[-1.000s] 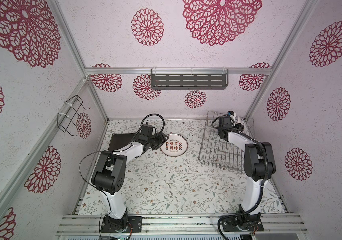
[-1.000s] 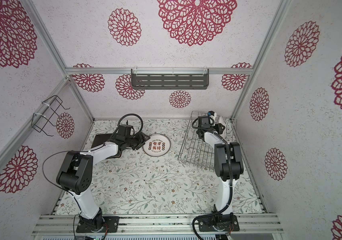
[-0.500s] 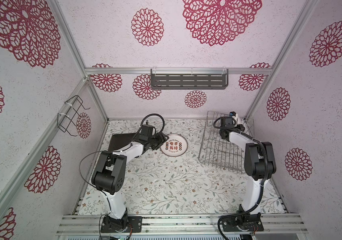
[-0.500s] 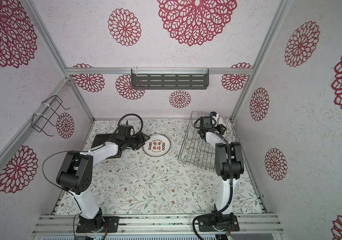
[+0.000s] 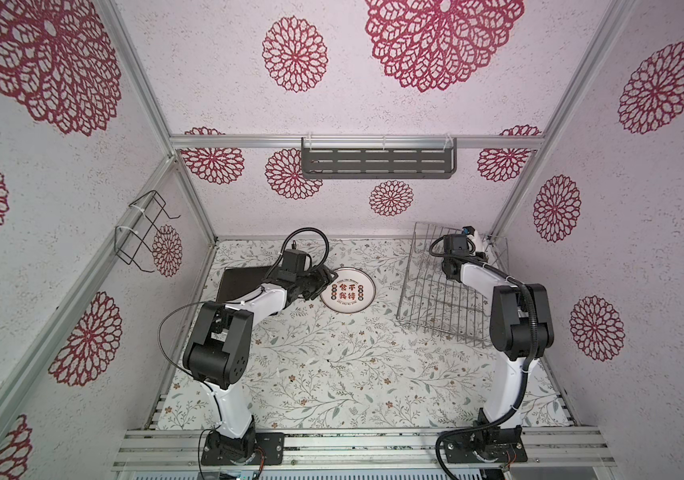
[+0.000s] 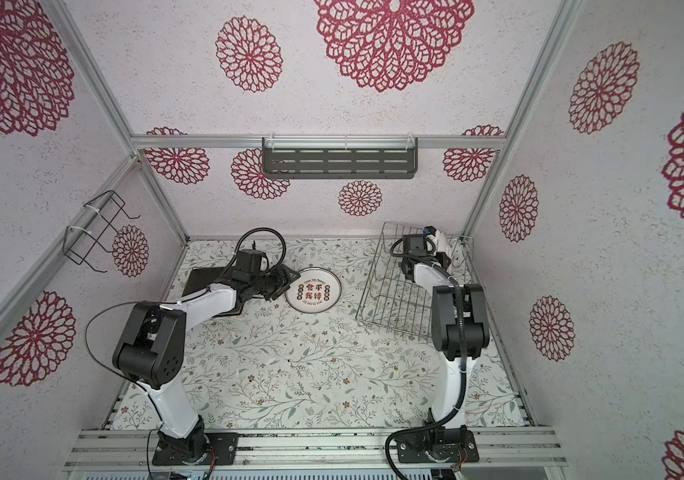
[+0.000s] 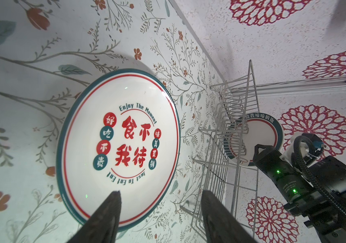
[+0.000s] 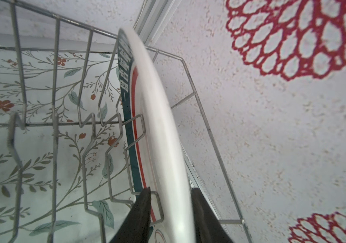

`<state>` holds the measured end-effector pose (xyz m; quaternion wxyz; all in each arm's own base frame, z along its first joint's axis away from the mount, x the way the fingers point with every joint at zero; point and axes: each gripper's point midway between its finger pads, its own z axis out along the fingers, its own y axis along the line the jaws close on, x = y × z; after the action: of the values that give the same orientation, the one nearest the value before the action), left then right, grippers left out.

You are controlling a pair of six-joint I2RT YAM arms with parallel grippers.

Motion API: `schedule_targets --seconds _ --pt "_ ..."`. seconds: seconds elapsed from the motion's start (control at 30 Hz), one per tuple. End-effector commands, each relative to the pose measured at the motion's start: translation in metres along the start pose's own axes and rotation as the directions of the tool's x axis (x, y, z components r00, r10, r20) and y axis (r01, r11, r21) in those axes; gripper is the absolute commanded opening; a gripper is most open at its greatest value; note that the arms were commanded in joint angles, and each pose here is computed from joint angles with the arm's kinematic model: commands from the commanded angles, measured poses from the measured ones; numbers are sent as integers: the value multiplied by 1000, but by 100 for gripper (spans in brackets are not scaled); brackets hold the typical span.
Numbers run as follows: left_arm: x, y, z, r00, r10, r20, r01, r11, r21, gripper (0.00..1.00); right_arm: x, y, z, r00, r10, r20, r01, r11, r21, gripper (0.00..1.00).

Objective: Unload the plates from the dish rack
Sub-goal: 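Close the right gripper on the top edge of the green-rimmed plate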

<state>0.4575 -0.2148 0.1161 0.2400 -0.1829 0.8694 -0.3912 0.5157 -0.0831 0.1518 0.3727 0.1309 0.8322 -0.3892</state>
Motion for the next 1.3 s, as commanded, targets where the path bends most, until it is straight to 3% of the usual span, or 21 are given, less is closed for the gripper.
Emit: schedule_targets --seconds 0.0,0.73,1.0,1.27 --pt "-3 -5 -4 1000 13 20 -13 1000 20 65 -18 -13 -3 998 53 17 -53 998 15 31" --pt "1 -1 -11 999 8 33 -9 1000 20 65 -30 -21 -8 999 47 19 -48 998 28 7" --pt "0 -2 -11 999 5 38 -6 1000 24 65 -34 -24 -11 999 32 26 -33 999 40 0" --pt "1 -2 -14 999 2 44 -3 1000 27 65 -43 -35 -16 999 27 41 -30 997 65 0"
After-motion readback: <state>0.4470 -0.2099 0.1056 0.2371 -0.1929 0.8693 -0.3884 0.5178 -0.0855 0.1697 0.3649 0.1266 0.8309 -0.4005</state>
